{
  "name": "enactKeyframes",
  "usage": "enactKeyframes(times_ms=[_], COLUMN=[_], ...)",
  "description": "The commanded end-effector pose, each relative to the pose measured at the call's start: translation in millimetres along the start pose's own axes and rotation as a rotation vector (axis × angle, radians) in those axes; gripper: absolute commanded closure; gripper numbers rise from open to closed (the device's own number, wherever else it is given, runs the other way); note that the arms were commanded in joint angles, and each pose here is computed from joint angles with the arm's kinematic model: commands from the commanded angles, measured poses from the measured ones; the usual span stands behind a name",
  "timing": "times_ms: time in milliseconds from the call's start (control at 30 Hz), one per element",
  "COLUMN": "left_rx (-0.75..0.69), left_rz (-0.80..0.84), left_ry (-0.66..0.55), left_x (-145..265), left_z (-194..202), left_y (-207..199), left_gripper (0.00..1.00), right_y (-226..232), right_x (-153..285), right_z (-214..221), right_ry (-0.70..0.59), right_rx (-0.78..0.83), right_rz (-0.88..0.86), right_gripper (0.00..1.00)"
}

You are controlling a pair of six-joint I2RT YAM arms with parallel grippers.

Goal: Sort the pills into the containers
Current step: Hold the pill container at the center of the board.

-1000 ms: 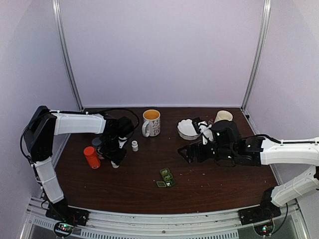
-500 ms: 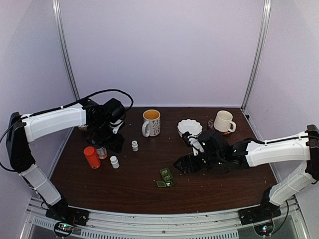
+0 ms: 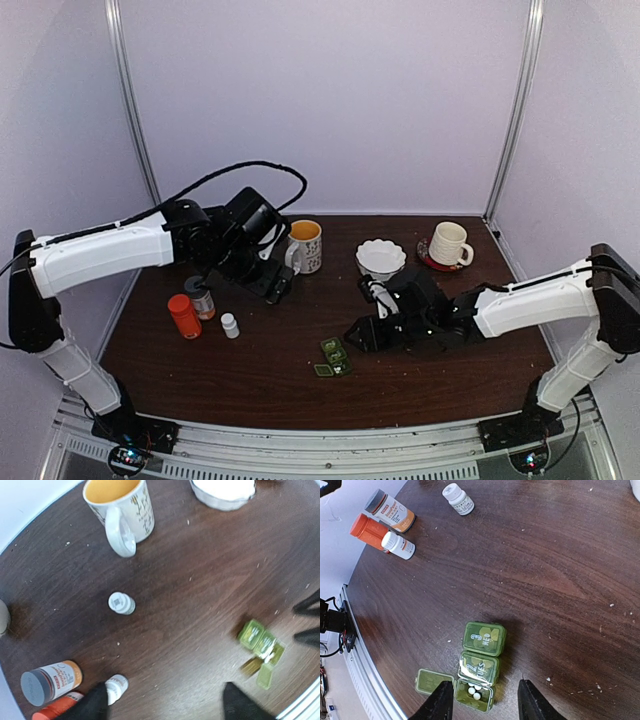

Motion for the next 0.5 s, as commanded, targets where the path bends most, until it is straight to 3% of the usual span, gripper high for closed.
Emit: enactKeyframes(times_ms=[0,67,200,467], left_rx=[0.129,0.178,0.191,0.177], left_rz=[0.114,0.209,0.233,0.340], left_ry=[-0.147,-0.124,-0.120,-0.053], left_x=[6.0,-9.2,-21.6,-39.9], left_z=[-10.3,-6.3,1.6,11.5], left_y=[-0.3,2.4,2.7,-12.0], left_gripper=[0.03,0.02,0.04,0.19], right_y=[0.3,1.0,1.4,-4.5], right_x=[-11.3,-16.2,-22.5,-37.8], right_z=[9.8,9.8,11.5,24.5], right_ry=[0.029,0.040,0.048,0.079], right_rx=[-0.039,-0.044,-0.061,-0.104], right_rz=[-0.056,-0.066,-0.083,-0.100], right_gripper=[0.53,0.54,0.55,0.60])
Point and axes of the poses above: each gripper's point midway between its finger pads, its own x axis back along the fingers, its own y axis along the line the jaws close on, z = x × y, the point moved 8 cm from there along x, back along the fingers, and after that the axes turned 1 degree about x, right-handed, at the moved point
